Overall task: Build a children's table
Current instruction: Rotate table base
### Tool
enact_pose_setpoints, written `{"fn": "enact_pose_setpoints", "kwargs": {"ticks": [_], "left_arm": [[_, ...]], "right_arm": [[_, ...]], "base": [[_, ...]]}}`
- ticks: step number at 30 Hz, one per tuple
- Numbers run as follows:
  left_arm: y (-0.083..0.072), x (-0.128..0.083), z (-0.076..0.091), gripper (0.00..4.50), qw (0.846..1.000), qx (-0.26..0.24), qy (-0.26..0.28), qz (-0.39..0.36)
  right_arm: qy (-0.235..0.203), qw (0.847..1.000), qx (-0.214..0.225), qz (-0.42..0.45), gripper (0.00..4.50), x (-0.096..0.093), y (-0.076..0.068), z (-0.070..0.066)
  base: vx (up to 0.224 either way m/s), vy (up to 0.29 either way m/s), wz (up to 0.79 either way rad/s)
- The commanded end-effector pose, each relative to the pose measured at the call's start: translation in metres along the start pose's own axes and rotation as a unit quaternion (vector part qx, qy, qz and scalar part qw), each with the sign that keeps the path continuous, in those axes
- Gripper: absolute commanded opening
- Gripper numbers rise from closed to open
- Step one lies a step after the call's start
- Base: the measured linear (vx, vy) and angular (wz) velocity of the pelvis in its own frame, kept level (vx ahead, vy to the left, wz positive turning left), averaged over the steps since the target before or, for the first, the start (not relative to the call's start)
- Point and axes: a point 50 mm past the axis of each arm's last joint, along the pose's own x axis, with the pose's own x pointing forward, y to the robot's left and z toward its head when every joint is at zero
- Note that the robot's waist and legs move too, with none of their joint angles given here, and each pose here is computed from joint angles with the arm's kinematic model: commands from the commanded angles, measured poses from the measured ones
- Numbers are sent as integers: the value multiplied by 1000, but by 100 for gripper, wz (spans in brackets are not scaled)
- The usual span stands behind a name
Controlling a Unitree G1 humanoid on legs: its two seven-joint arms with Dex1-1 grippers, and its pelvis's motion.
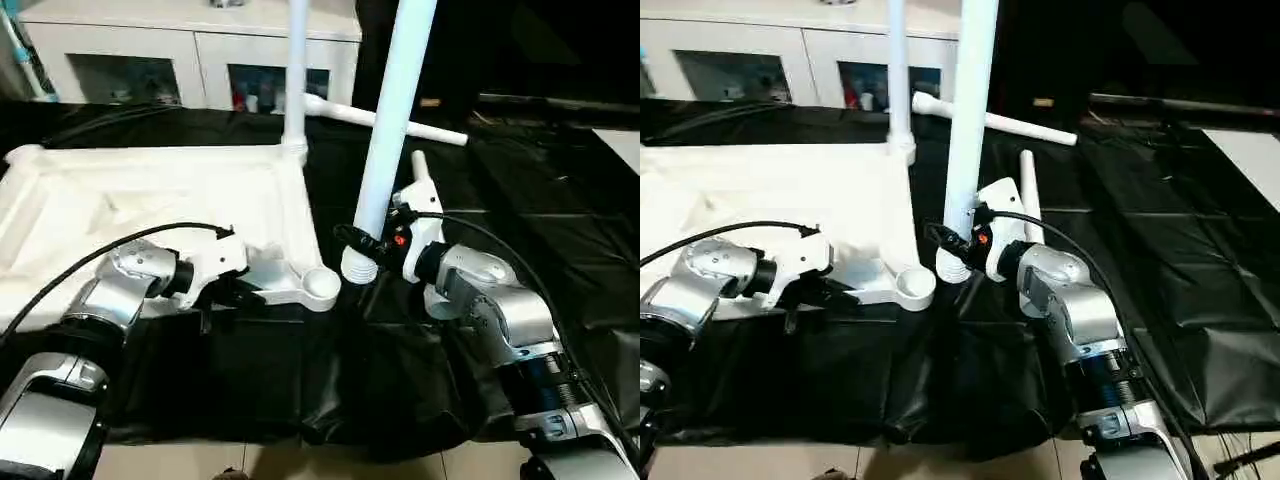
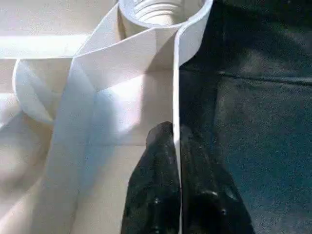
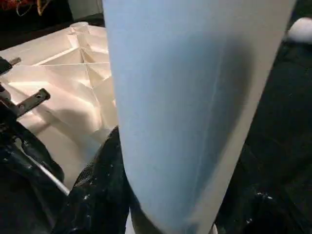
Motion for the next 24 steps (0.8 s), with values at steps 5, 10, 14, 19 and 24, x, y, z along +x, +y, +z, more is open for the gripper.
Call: {"fn": "enact_pose_setpoints", "kwargs": {"ticks": [5, 10, 14, 19, 24], "left_arm": [[-19, 26, 0, 0, 998, -41, -47, -7], [-26, 37, 8, 0, 997, -33, -69, 3], [-29, 40, 12, 0, 996, -32, -76, 22], [-29, 38, 11, 0, 995, -41, -80, 35], [-29, 37, 10, 0, 994, -46, -89, 47]], "right_arm": [[-9, 999, 8, 43, 185, 2, 9, 14], [-1, 999, 11, 45, 185, 4, 10, 10], [12, 999, 13, 51, 185, 7, 12, 6], [27, 998, 2, 57, 185, 9, 14, 1], [36, 998, -8, 48, 185, 13, 11, -6]], "base": [[0, 0, 0], [0, 0, 0], [0, 0, 0], [0, 0, 0], [0, 0, 0]]}}
